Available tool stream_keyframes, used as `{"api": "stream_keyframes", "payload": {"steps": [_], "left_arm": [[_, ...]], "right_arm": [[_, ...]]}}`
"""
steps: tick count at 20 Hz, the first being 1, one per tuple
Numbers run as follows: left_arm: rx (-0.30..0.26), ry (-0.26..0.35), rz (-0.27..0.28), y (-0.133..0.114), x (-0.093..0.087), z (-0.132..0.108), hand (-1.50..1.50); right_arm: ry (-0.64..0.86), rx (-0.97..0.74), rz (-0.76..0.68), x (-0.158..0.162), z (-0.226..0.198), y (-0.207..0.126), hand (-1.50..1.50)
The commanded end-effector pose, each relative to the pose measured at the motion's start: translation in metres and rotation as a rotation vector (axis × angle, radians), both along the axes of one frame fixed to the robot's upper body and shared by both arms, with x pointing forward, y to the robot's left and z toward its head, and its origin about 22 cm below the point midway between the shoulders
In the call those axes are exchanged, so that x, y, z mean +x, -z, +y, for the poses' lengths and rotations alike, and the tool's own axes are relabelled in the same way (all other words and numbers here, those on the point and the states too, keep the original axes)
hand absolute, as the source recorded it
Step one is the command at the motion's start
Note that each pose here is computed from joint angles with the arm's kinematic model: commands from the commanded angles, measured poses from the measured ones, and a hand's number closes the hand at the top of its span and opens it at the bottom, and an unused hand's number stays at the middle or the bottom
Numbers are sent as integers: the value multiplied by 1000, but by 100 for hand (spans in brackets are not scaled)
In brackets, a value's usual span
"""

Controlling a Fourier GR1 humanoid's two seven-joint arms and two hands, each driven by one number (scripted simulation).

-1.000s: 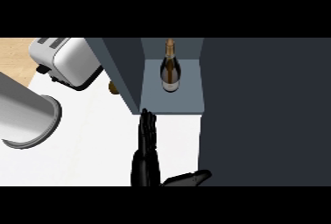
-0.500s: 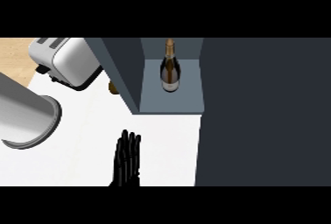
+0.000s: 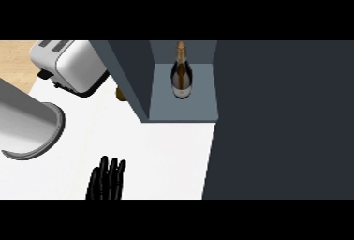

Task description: Pick up the wine, place it into the cabinet and close the cabinet

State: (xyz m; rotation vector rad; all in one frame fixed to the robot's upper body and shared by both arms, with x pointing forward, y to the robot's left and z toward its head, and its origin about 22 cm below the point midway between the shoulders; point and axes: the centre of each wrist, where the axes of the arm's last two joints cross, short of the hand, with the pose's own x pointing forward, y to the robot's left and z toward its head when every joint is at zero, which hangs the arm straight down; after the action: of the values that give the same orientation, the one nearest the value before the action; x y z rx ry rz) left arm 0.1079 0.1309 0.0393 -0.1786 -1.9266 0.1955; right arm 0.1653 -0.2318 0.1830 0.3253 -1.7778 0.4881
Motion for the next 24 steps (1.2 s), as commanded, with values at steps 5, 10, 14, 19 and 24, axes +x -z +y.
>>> {"api": "stream_keyframes", "payload": {"steps": [5,10,14,19,24], "left_arm": [[18,-28,-22,-8,-3,42,-150],[19,-52,-48,-15,-17,66,-150],[-4,-100,-38,-35,3,85,-150],[-6,-74,-14,-40,-14,93,-150],[26,-95,-15,-41,-11,132,-150]], "right_arm": [[-180,116,158,-26,7,4,150],[-258,117,189,-51,26,-2,150],[-388,44,88,-51,46,-5,150],[-433,72,107,-69,64,-15,150],[-459,76,119,-69,82,-9,150]]}}
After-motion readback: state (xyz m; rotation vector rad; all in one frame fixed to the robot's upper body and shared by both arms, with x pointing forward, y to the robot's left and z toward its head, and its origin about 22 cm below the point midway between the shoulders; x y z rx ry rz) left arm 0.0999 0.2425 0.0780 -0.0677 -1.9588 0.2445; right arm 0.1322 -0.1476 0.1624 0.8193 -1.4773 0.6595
